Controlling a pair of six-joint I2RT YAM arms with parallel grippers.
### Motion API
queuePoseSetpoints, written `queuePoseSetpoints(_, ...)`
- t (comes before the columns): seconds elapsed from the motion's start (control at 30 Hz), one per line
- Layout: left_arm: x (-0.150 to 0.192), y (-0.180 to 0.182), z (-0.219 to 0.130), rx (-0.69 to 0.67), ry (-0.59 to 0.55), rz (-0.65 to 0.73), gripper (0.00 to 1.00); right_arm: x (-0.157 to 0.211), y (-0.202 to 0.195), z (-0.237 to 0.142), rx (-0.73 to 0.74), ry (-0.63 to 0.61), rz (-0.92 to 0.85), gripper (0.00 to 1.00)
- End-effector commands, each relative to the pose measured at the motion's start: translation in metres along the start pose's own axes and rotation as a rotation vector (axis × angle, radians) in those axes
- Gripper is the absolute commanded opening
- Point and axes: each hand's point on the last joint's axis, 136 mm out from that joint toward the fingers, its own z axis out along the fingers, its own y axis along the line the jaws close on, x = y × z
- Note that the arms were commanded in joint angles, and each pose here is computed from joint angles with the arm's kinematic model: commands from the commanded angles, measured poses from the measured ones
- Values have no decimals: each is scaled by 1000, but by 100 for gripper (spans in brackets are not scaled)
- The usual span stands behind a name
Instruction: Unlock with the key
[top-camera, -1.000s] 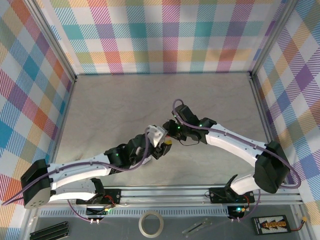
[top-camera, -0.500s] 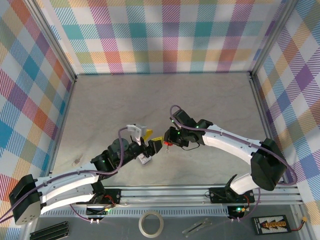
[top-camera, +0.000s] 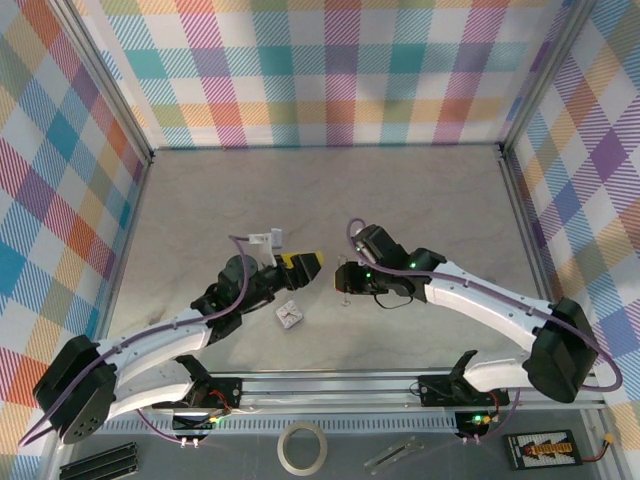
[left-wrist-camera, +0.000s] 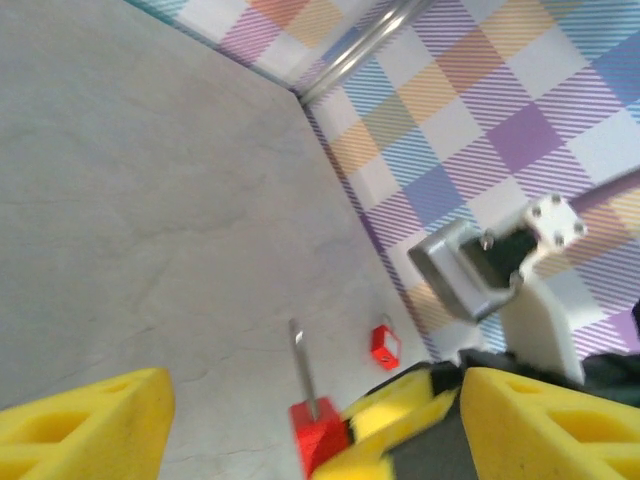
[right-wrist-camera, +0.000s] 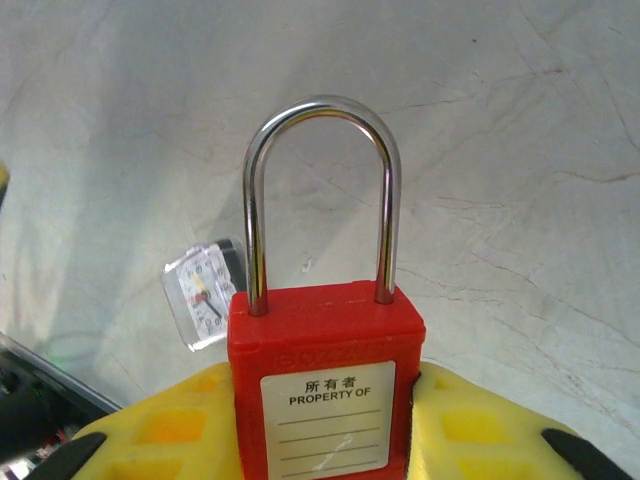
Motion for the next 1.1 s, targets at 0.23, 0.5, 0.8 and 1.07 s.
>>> queuePoseSetpoints(0.23, 11, -8, 29, -46, 192, -71, 59, 9, 1, -12, 73, -9, -350, 0)
queuePoseSetpoints(0.5, 40, 14, 38, -137, 303, -104, 52, 12, 10, -15, 60, -11, -426, 0)
queuePoseSetpoints(0.8, 57, 20, 44, -135, 354, -157, 43, 10, 12, -11, 69, 0, -431, 0)
queuePoseSetpoints(1.07, 49, 46, 36, -257, 311, -181, 59, 8, -1, -5, 157, 24, -418, 2)
